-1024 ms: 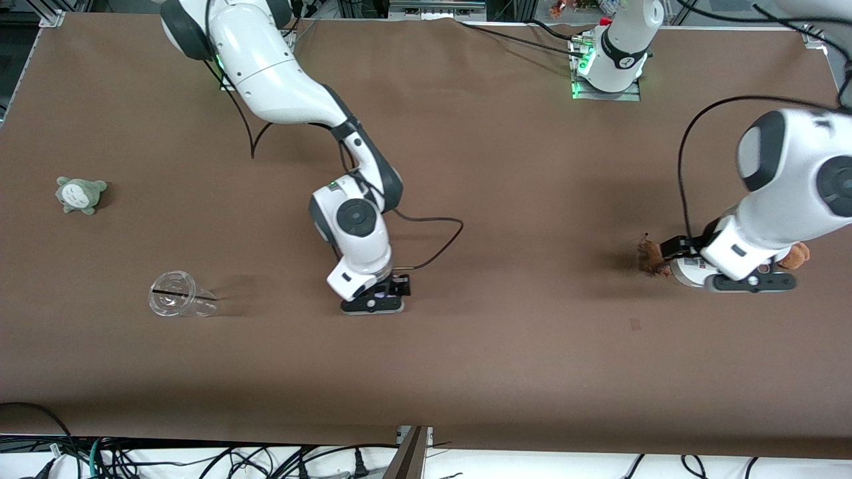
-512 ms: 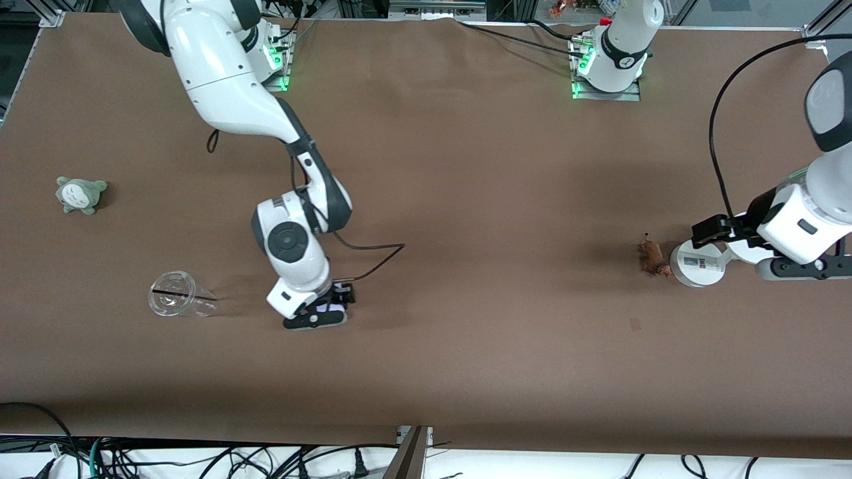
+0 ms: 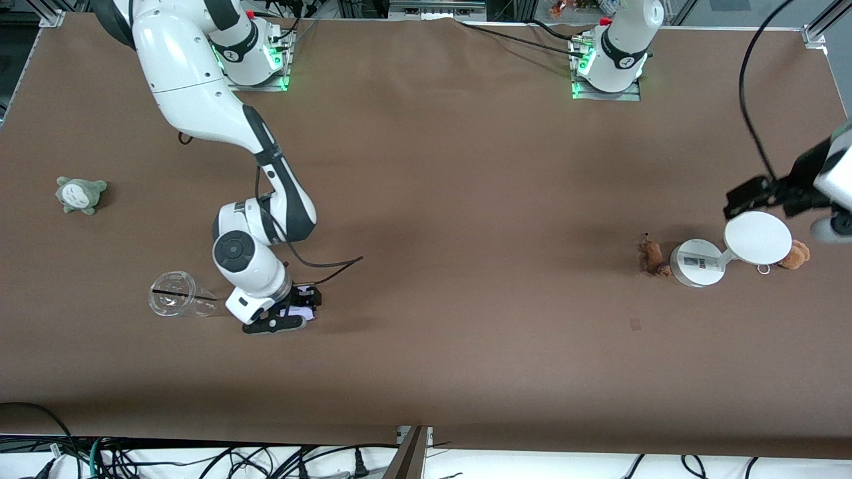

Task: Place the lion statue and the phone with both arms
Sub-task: 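Carry the phone toward the glass cup while the left gripper withdraws, then lower the phone beside the glass cup and open the right gripper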

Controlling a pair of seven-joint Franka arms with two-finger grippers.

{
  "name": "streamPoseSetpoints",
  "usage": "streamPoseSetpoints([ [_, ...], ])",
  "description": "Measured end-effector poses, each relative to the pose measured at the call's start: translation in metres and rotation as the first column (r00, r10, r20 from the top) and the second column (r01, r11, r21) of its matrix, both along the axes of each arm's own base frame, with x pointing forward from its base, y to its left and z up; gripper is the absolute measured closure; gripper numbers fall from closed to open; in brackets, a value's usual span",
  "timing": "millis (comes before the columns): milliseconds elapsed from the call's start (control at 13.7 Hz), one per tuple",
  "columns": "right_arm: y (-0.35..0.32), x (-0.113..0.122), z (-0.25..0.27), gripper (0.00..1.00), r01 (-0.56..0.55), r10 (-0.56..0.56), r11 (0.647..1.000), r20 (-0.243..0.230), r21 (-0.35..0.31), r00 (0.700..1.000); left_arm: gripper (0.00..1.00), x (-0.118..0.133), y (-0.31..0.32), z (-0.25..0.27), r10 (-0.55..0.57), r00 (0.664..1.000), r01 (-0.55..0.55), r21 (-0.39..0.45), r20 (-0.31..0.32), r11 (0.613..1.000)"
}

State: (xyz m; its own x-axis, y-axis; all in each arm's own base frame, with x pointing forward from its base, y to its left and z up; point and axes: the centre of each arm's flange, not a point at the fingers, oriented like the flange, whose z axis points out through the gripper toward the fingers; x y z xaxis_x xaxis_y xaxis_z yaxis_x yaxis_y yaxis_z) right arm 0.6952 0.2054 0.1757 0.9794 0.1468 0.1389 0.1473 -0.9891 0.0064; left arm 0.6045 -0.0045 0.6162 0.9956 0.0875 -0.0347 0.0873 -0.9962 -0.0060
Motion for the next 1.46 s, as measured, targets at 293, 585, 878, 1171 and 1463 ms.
streamPoseSetpoints([
  [293,-0.028,0.001,0.000,0.15,-0.020,0.020,1.000,-0.012,0.002,1.000,0.00,-0.020,0.010,0.006,0.022,0.999,-0.021,0.012,-0.027,1.000],
  [585,-0.061,-0.001,0.000,0.15,-0.032,0.032,0.999,-0.031,0.020,0.999,0.00,-0.021,-0.002,-0.001,0.001,0.999,0.000,0.013,-0.042,1.000],
  [878,-0.065,-0.001,0.000,0.15,-0.022,0.023,0.999,-0.035,0.036,0.999,0.00,-0.018,-0.002,-0.008,0.001,0.998,-0.001,0.012,-0.056,1.000],
  [1171,-0.059,0.000,0.033,0.04,-0.023,0.025,0.998,-0.038,0.051,0.999,0.00,-0.018,0.002,-0.008,0.009,0.998,-0.008,0.013,-0.056,1.000],
  [1463,-0.046,-0.015,0.127,0.03,0.008,0.001,0.997,-0.133,0.071,0.991,0.00,-0.018,0.002,-0.008,0.009,0.998,-0.009,0.013,-0.055,1.000],
])
